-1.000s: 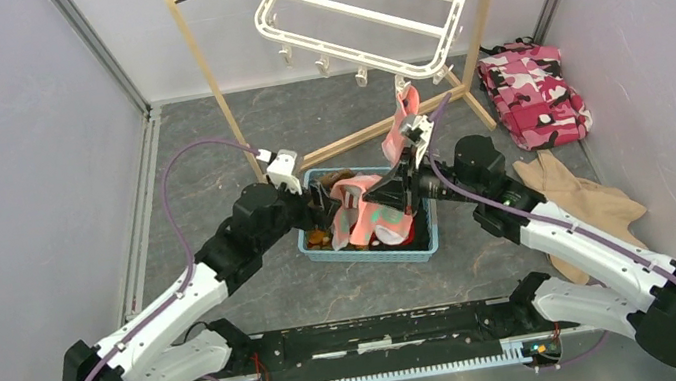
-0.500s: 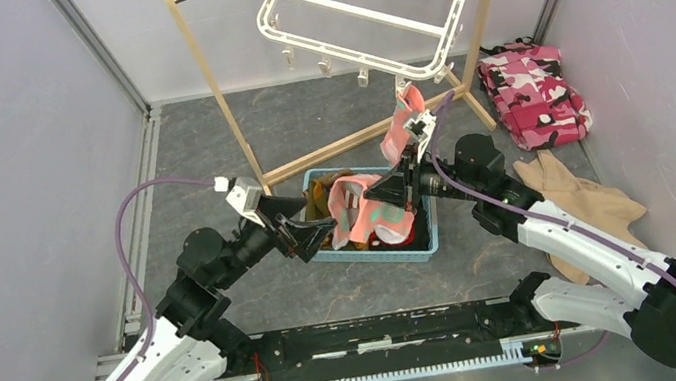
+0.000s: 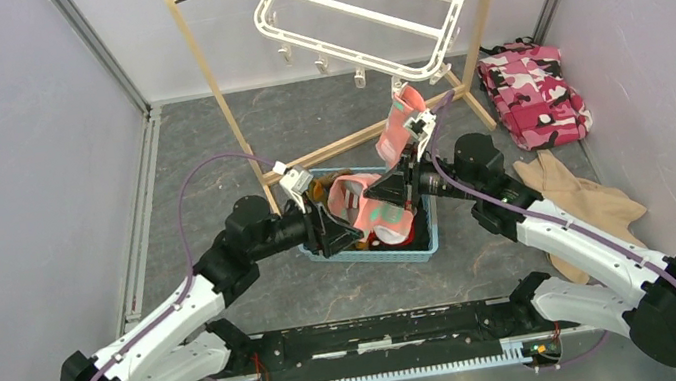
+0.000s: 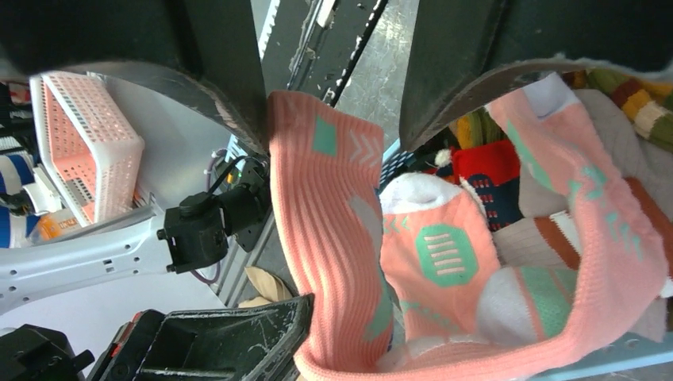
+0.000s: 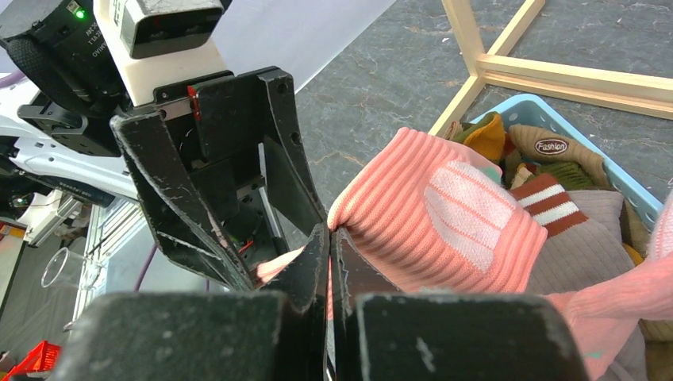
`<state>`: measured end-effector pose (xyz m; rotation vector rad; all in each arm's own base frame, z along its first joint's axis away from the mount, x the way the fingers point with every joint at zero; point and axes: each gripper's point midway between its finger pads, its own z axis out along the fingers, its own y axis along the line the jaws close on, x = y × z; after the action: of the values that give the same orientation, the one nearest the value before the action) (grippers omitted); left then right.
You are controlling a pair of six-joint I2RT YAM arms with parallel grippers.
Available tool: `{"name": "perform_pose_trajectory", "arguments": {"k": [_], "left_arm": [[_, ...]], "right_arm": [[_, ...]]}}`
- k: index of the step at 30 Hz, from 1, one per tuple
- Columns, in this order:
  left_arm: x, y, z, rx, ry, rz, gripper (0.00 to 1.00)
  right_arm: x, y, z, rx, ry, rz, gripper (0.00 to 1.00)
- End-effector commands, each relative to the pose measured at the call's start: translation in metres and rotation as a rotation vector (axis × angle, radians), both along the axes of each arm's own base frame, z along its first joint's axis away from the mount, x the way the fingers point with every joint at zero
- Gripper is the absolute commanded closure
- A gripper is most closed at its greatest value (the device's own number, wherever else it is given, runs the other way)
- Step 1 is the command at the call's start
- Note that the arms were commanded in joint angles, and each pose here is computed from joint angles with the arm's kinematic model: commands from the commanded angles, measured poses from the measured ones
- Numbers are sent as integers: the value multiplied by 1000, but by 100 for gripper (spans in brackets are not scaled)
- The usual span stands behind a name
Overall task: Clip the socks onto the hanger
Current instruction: Pick up the sock from the bin.
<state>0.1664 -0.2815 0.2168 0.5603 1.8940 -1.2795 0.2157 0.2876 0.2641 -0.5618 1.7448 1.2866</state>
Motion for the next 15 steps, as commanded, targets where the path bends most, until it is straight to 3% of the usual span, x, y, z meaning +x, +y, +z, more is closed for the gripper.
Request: {"name": "perform_pose_trajectory", "arguments": {"k": [1, 5, 7, 10, 15], "left_arm": [[-5, -15, 31, -62, -20, -76, 38], [-4, -20, 30, -58, -13, -96, 71], [-4, -20, 32, -64, -12, -92, 94], [3, -16, 34, -71, -3, -27, 98], [15, 2, 44, -145, 37, 141, 98]], "right_arm": [[3, 1, 12, 37, -30, -7, 100], [2, 0, 14, 35, -46, -4, 100], [2, 0, 15, 31, -64, 2, 100], [-3, -1, 21, 30, -105, 24, 97], [-21, -5, 40, -8, -333, 132, 75]]}}
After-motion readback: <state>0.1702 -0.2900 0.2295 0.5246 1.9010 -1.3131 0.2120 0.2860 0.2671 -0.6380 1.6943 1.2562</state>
